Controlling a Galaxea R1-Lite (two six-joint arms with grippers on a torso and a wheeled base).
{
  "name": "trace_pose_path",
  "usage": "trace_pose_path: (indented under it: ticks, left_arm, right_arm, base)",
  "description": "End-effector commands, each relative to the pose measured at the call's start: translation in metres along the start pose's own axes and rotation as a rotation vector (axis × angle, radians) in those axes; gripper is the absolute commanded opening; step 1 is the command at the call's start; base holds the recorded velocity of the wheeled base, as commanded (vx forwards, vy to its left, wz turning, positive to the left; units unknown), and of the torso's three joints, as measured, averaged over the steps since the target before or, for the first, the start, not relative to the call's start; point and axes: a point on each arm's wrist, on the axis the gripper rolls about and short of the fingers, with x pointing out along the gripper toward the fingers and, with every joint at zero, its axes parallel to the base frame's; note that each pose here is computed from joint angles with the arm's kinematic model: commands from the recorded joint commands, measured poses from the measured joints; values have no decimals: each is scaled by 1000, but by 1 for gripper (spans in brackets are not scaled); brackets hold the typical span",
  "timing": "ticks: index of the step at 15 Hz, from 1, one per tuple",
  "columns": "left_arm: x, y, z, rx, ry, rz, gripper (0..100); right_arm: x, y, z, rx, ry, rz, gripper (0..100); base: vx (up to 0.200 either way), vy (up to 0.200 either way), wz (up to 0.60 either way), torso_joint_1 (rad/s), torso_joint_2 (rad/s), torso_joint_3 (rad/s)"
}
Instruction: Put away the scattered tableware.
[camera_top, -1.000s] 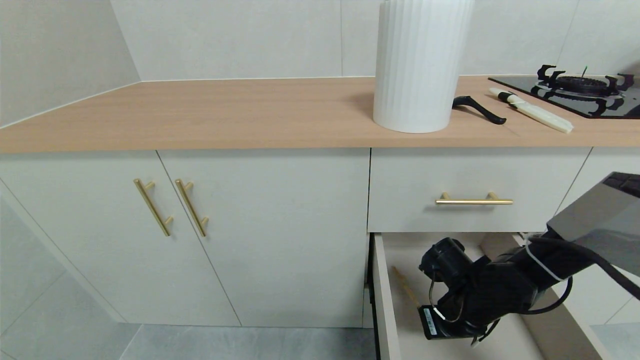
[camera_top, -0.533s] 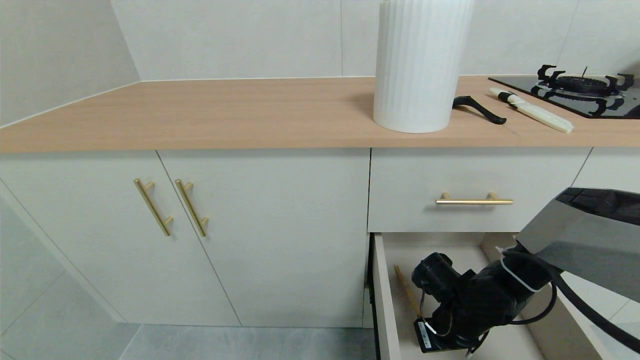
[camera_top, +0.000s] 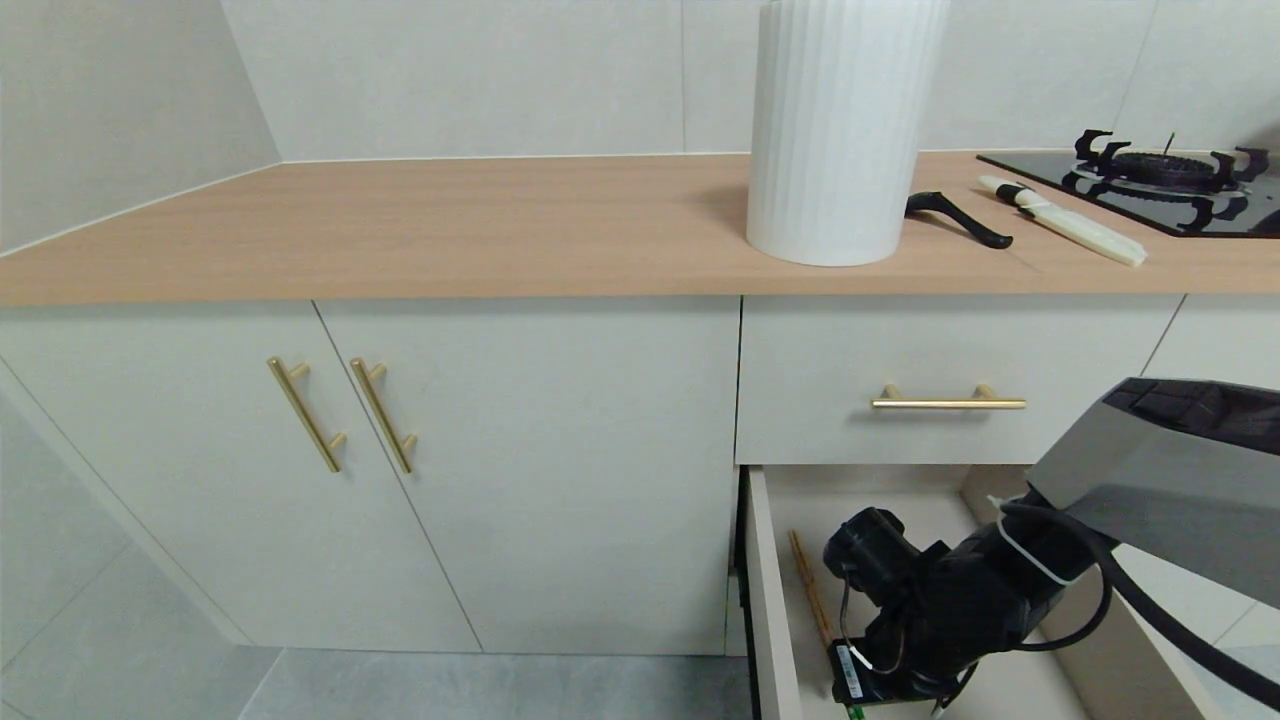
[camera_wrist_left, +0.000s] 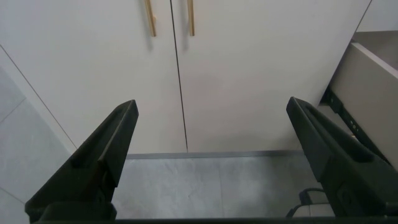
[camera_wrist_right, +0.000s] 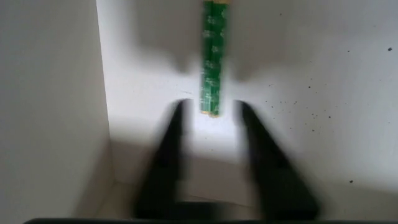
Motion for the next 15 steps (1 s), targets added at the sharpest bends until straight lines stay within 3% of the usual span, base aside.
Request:
trace_pose_path:
  ticks: [1, 7, 11, 12, 13, 15]
  left_arm:
    - [0, 0, 0, 0, 0, 0, 100]
    - [0, 0, 0, 0, 0, 0, 100]
    - [0, 0, 0, 0, 0, 0, 100]
    - [0, 0, 0, 0, 0, 0, 100]
    - [0, 0, 0, 0, 0, 0, 100]
    - [0, 0, 0, 0, 0, 0, 100]
  right_arm:
    - [-1, 0, 0, -1, -2, 2, 100]
    - [-7, 1, 1, 0, -19, 9, 100]
    - [-67, 0, 5, 23, -160, 78, 100]
    - [-67, 0, 5, 23, -160, 78, 100]
    - [-124, -11, 7, 54, -317, 127, 100]
    - [-163, -26, 5, 95, -435, 152, 100]
  base:
    - [0, 0, 0, 0, 0, 0]
    - [0, 0, 0, 0, 0, 0]
    - [0, 0, 0, 0, 0, 0]
    - [0, 0, 0, 0, 0, 0]
    - [0, 0, 0, 0, 0, 0]
    - [0, 0, 0, 0, 0, 0]
